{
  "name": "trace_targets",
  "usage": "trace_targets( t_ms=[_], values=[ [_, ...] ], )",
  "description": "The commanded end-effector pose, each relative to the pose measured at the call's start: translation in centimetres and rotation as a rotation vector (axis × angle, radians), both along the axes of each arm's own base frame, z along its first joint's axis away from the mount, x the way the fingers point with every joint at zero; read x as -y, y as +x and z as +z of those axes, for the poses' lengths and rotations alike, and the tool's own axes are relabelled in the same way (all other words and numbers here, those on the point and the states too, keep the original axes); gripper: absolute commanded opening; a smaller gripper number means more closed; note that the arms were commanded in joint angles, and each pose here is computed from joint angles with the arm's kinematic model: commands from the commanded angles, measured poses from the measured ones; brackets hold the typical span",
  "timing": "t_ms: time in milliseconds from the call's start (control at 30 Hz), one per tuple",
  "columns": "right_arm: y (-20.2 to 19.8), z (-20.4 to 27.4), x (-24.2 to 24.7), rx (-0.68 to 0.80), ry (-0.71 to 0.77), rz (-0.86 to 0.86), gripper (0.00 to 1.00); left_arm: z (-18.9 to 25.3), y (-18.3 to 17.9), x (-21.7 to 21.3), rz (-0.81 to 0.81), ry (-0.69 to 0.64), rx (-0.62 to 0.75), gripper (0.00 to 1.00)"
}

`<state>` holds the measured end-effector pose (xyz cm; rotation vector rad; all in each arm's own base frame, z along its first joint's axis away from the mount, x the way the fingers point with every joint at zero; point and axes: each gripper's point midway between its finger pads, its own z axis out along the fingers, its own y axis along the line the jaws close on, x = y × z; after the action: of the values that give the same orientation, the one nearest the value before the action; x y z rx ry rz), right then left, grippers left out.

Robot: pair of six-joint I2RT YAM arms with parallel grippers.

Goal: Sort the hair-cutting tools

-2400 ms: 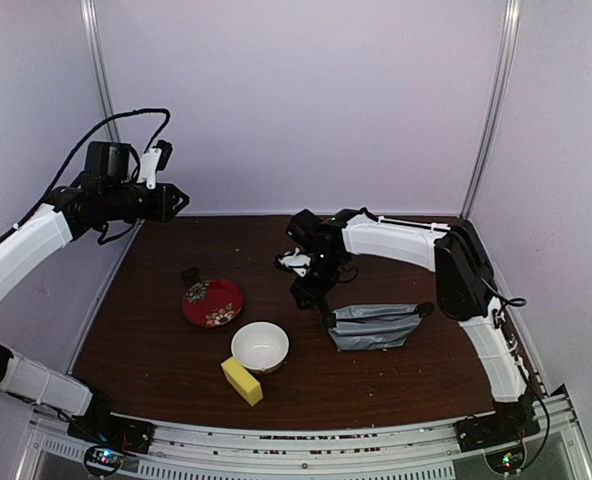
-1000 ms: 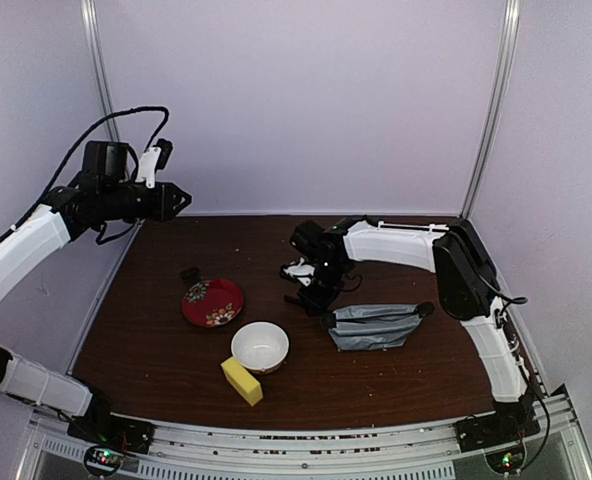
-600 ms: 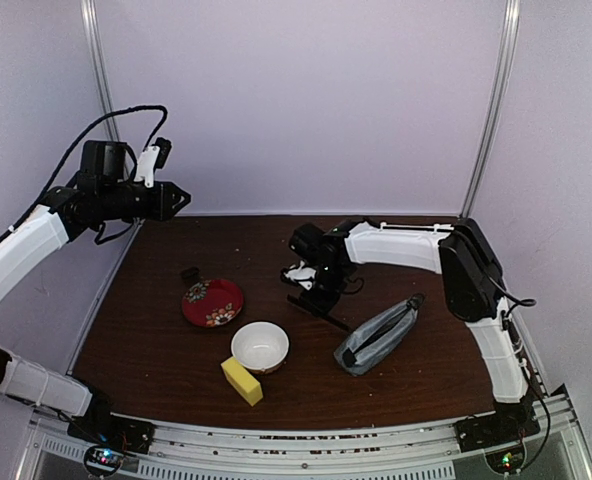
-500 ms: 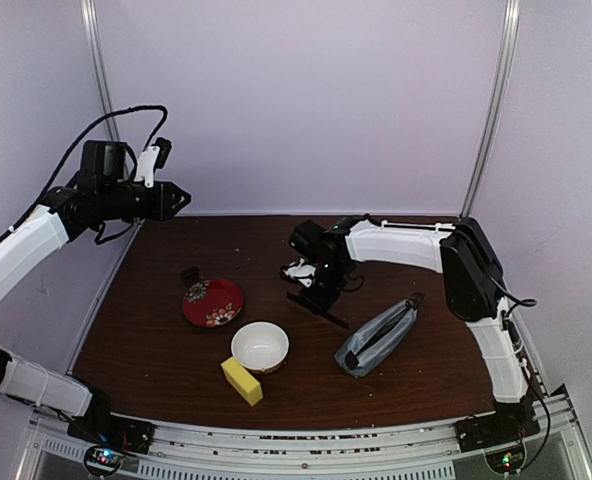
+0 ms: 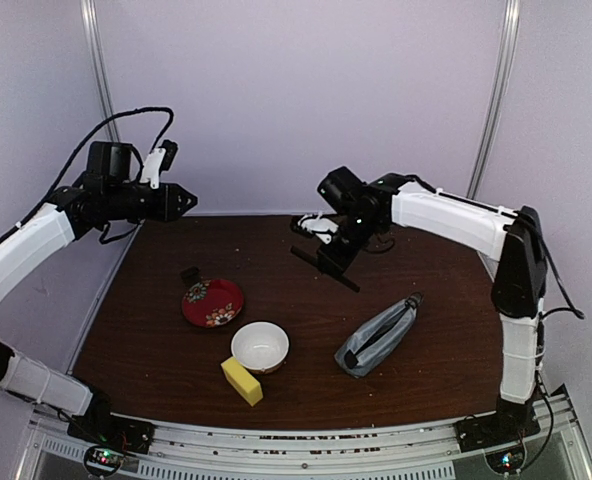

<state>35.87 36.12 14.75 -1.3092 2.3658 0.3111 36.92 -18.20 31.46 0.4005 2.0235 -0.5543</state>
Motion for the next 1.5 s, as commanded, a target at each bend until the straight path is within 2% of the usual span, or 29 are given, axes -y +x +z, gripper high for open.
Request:
trace_targets(
  t_ms=[0,100,200,367,433,567,733,800,900,1200,1467],
  values=[
    [-0.9,3.7,4.0,0.081,0.027,0.012,0.00,1.2,0.3,2.1,-0.066,-0.053,0.043,0.25],
    [-1.8,3.6,7.7,0.102,0.013,-0.028,0.00,0.0,-0.5,4.5,-0.134,-0.021,0.034,0.25],
    [-2.0,4.0,11.5,0.112,0.048,-0.109,0.00,-1.7,-2.5,8.7,-0.249,0.045,0.016,0.25],
    [-1.1,4.7,18.6,0.157,0.143,-0.296,0.00,-6.0,-9.1,17.1,-0.440,0.259,0.006,0.30],
    [-1.2,4.8,20.4,0.180,0.183,-0.345,0.00,-8.1,-11.6,19.1,-0.487,0.319,-0.047,0.30],
    [-1.5,5.7,21.6,0.248,0.234,-0.354,0.00,-13.5,-16.2,21.2,-0.552,0.242,-0.301,0.30],
    [-1.7,7.8,21.3,0.290,0.266,-0.333,0.00,-18.0,-22.2,25.3,-0.715,0.208,-0.479,0.30],
    [-1.8,7.3,21.3,0.286,0.264,-0.325,0.00,-18.7,-23.4,26.8,-0.758,0.194,-0.512,0.30],
    [-1.9,6.4,21.2,0.266,0.259,-0.318,0.00,-19.2,-24.2,28.4,-0.795,0.125,-0.549,0.31],
    [-2.4,6.6,20.9,0.264,0.276,-0.298,0.00,-19.5,-24.5,30.2,-0.807,0.047,-0.614,0.33],
    [-2.5,7.0,21.4,0.301,0.263,-0.308,0.00,-19.7,-24.1,31.4,-0.804,0.006,-0.679,0.29]
  ],
)
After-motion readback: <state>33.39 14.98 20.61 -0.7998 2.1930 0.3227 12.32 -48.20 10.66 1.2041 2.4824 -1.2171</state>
